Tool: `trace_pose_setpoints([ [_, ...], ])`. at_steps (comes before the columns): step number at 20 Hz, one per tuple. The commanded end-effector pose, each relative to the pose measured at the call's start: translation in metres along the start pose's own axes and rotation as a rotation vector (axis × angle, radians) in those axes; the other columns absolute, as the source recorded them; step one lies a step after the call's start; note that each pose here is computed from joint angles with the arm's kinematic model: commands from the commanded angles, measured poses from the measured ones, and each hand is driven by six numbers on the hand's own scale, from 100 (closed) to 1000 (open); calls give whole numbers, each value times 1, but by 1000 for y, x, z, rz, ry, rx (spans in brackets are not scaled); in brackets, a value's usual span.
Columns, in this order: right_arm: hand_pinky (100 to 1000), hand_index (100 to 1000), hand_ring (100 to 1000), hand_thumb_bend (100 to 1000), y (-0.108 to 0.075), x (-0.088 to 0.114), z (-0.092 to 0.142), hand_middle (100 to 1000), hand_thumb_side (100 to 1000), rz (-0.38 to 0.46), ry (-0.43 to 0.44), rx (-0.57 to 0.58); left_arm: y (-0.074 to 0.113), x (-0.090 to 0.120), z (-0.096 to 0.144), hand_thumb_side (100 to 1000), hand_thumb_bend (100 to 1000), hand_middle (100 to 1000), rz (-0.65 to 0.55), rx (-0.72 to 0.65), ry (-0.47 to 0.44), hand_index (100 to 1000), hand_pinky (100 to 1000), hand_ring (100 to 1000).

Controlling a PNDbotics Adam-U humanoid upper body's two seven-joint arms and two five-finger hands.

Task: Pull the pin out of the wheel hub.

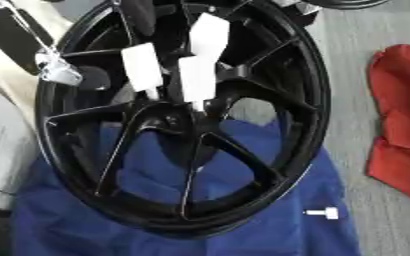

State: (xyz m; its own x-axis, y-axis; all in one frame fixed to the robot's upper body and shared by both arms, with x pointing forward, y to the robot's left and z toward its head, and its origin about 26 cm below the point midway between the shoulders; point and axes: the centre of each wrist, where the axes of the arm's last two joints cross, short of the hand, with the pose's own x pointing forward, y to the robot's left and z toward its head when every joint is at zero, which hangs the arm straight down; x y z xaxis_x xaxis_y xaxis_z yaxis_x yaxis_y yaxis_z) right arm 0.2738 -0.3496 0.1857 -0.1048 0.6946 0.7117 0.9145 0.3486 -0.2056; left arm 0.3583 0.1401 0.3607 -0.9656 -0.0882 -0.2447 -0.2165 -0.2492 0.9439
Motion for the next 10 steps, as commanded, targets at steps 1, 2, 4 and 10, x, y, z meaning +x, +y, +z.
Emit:
trace_pose_setpoints([
  [1,748,792,718,100,-4,6,-6,769,470,71,58,-146,5,-2,4,358,368,720,-210,-266,-175,814,841,803],
  [2,748,791,718,100,-4,6,-6,768,470,69,58,-146,4,-2,4,355,361,721,-210,-270,-174,815,841,803],
  [4,748,791,718,100,-4,6,-6,768,470,67,59,-146,1,-4,3,351,347,719,-209,-277,-173,813,841,802],
  [10,748,791,717,100,-4,7,-6,768,470,60,59,-147,-3,-5,1,343,314,719,-209,-287,-183,805,837,798],
])
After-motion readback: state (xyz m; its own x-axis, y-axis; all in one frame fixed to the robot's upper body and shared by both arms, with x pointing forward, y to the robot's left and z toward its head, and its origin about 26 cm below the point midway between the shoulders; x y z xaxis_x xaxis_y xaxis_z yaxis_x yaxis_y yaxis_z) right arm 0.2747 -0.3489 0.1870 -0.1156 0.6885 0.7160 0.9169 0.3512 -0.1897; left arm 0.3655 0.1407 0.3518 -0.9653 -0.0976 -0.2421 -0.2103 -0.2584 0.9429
